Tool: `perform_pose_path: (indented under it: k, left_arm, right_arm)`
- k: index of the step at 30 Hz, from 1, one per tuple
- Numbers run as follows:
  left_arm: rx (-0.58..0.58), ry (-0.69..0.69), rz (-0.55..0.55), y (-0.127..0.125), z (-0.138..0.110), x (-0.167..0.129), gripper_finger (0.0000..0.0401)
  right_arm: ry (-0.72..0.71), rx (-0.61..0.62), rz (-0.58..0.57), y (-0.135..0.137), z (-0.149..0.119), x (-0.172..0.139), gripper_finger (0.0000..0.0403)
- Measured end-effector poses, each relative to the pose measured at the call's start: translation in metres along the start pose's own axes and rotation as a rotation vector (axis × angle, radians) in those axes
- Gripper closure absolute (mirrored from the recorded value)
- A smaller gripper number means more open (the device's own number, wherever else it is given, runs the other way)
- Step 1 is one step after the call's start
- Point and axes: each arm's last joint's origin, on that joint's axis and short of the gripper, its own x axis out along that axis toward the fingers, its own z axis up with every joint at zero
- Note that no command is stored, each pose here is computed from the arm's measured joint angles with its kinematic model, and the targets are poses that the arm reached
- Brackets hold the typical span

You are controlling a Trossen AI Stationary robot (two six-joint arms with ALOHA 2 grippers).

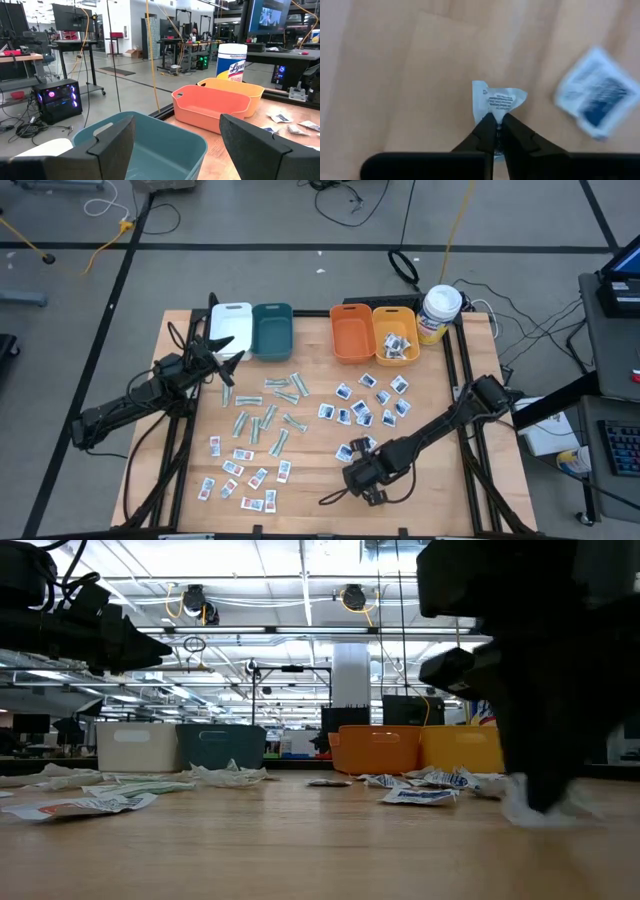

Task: Pick & Place First Aid Supplies
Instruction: Put the towelette pack into the yellow bin

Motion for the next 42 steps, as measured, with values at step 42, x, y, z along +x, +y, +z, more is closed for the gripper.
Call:
perform_pose_path:
  k: [42]
  left_arm:
    - [0.000, 0.000, 0.000, 0.000, 0.000, 0.000, 0.0105]
  right_arm:
    - [-0.111, 0.750, -0.564, -0.239, -0.059, -0.167, 0.0392]
